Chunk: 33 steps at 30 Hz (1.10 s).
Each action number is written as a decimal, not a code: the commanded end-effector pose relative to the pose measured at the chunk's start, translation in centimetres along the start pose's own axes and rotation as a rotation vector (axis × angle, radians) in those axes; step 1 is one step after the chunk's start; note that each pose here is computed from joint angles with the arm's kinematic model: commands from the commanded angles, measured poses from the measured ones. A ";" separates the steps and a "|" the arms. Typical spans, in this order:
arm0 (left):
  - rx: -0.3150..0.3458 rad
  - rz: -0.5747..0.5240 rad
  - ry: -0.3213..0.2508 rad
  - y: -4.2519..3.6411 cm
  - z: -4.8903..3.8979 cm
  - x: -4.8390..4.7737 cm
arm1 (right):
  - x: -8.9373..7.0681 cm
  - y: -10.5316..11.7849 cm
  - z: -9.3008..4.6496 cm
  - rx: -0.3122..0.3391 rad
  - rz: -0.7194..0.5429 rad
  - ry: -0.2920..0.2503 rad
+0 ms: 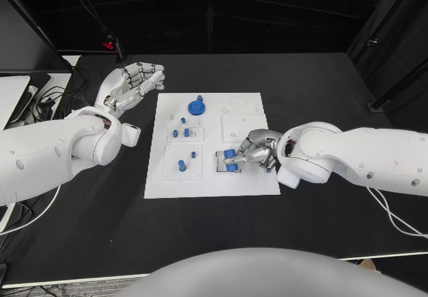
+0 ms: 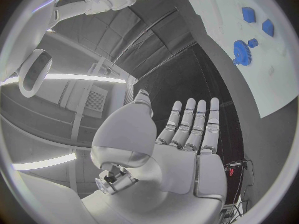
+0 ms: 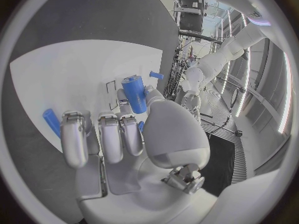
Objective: Assemble the parts on the task board
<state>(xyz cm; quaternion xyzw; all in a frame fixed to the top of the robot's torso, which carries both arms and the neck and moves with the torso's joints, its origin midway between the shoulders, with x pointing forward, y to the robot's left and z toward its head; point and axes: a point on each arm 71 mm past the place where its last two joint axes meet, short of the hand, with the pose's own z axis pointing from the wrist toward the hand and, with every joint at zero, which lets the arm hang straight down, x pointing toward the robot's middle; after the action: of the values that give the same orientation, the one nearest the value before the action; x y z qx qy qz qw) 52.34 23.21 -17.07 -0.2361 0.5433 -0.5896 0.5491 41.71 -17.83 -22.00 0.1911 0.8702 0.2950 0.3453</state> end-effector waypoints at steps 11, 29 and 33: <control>0.007 -0.008 0.005 -0.15 0.05 0.04 | 0.3 0.3 0.2 0.005 0.006 0.024; 0.005 -0.008 0.004 -0.14 0.01 -0.01 | 0.3 0.6 0.4 0.016 -0.072 -0.003; 0.005 -0.008 0.004 -0.13 0.01 -0.03 | 0.3 0.6 0.4 0.017 -0.074 -0.011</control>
<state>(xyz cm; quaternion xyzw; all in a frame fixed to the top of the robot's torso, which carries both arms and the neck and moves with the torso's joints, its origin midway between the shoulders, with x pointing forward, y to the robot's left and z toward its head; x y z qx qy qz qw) 52.32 23.28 -17.08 -0.2371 0.5440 -0.5888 0.5487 41.85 -17.11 -22.10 0.1717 0.8768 0.2789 0.3519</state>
